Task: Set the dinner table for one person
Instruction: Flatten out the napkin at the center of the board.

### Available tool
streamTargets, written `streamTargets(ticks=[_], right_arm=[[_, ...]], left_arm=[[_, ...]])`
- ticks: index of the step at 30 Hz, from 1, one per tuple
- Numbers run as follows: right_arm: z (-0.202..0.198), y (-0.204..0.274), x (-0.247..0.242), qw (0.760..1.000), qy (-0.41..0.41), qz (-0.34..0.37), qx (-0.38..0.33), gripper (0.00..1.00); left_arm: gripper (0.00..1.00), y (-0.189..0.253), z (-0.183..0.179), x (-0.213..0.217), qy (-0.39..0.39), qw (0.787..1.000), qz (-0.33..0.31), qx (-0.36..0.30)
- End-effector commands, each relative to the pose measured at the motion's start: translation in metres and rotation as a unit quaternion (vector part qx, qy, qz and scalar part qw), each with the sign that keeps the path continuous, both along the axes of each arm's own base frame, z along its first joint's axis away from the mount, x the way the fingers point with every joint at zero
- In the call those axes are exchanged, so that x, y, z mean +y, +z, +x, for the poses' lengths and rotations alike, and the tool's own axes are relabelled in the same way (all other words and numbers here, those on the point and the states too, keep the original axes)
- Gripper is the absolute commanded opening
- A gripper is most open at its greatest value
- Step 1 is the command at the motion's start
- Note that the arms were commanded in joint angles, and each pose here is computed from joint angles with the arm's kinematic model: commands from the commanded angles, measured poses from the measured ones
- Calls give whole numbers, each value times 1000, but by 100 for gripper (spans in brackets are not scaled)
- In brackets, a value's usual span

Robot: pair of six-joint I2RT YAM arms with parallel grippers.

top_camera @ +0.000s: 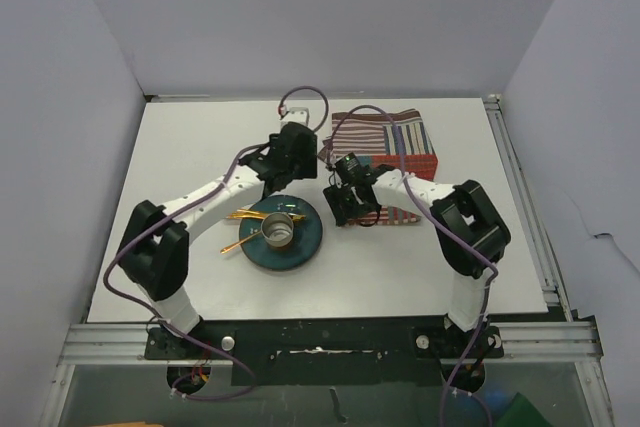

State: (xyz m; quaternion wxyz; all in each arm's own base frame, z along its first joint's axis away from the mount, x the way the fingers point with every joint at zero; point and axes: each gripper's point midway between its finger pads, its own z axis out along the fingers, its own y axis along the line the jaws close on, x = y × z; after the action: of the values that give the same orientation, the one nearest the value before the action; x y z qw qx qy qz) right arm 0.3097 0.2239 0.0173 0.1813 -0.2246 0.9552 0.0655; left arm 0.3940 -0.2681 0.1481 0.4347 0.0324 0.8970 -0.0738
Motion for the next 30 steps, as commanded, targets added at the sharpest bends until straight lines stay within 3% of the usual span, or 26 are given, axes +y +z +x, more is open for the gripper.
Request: streamTargets(ticks=[1,12,30], right_arm=[[2,-36,-15,998,-21,-64,9,62],[0,-21,14,997,5,-79,-12,63],[-13,9,44,998,28,-47,-40,64]], left_arm=[[56,49,3,54,61,997,-31,-46],[60,76,-2,114,111,991,-39,-69],[61,36,0,109,100,994,-38,-27]])
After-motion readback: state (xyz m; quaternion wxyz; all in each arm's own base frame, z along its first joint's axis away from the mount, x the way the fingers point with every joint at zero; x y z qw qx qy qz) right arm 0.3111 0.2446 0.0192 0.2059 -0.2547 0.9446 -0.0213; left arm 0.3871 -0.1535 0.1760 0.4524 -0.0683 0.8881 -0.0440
